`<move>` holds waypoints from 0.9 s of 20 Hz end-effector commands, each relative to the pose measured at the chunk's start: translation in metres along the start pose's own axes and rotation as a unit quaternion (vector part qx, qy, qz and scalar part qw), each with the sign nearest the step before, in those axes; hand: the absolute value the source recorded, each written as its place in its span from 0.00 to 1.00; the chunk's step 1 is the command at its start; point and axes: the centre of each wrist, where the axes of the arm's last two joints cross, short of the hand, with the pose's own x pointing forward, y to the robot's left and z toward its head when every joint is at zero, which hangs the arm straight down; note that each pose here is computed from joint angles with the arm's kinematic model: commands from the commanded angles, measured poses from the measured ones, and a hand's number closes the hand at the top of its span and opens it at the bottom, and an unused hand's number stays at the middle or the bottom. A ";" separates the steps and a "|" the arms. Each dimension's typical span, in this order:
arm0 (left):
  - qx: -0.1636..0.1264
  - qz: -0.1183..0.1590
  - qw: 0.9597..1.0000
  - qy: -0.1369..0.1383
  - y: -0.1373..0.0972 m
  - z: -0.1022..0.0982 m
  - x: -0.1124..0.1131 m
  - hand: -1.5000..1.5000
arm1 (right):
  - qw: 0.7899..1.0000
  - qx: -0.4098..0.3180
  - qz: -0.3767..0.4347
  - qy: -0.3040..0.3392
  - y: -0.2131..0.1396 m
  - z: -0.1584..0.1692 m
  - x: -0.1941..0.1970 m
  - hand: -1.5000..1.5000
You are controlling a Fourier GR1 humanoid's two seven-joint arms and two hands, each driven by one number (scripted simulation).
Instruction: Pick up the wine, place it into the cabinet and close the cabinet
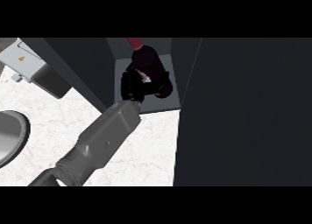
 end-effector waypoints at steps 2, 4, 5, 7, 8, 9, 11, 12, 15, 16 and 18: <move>0.012 0.032 0.999 -0.012 -0.011 0.001 0.005 1.00 | 1.000 0.002 -0.005 -0.005 0.007 0.001 0.000 0.00; 0.021 0.033 0.999 -0.018 -0.011 0.004 0.003 1.00 | 1.000 0.005 0.001 0.003 -0.008 0.002 -0.003 0.00; 0.033 0.028 0.999 -0.019 -0.005 0.008 -0.003 0.00 | 1.000 0.006 0.002 0.001 0.000 -0.002 -0.002 0.00; 0.050 0.027 0.998 -0.019 -0.015 -0.001 0.007 0.00 | 1.000 0.021 -0.001 -0.008 0.009 0.000 0.010 0.00; 0.050 0.039 0.998 -0.025 -0.007 0.007 -0.002 0.00 | 1.000 0.012 0.003 0.004 0.003 0.001 0.006 0.00; 0.041 0.036 0.998 -0.032 -0.017 0.002 0.006 0.00 | 1.000 -0.001 0.002 0.000 -0.003 0.001 -0.007 0.00; 0.050 0.031 0.998 -0.024 -0.012 0.005 0.001 0.00 | 1.000 0.005 -0.006 -0.006 0.005 0.000 0.004 0.00; 0.054 0.038 0.998 -0.022 -0.023 0.003 0.008 0.00 | 1.000 0.014 -0.006 -0.003 0.001 -0.003 -0.005 0.00; 0.052 0.032 0.998 -0.023 -0.015 0.004 0.002 0.00 | 1.000 0.000 -0.001 -0.004 -0.002 -0.004 -0.003 0.00; 0.051 0.010 0.998 -0.025 -0.018 0.005 0.002 0.00 | 1.000 0.007 0.002 -0.003 -0.007 0.000 0.003 0.00; 0.051 -0.003 0.998 -0.034 -0.014 0.001 0.003 0.00 | 1.000 0.002 0.002 -0.008 -0.005 0.001 0.001 0.00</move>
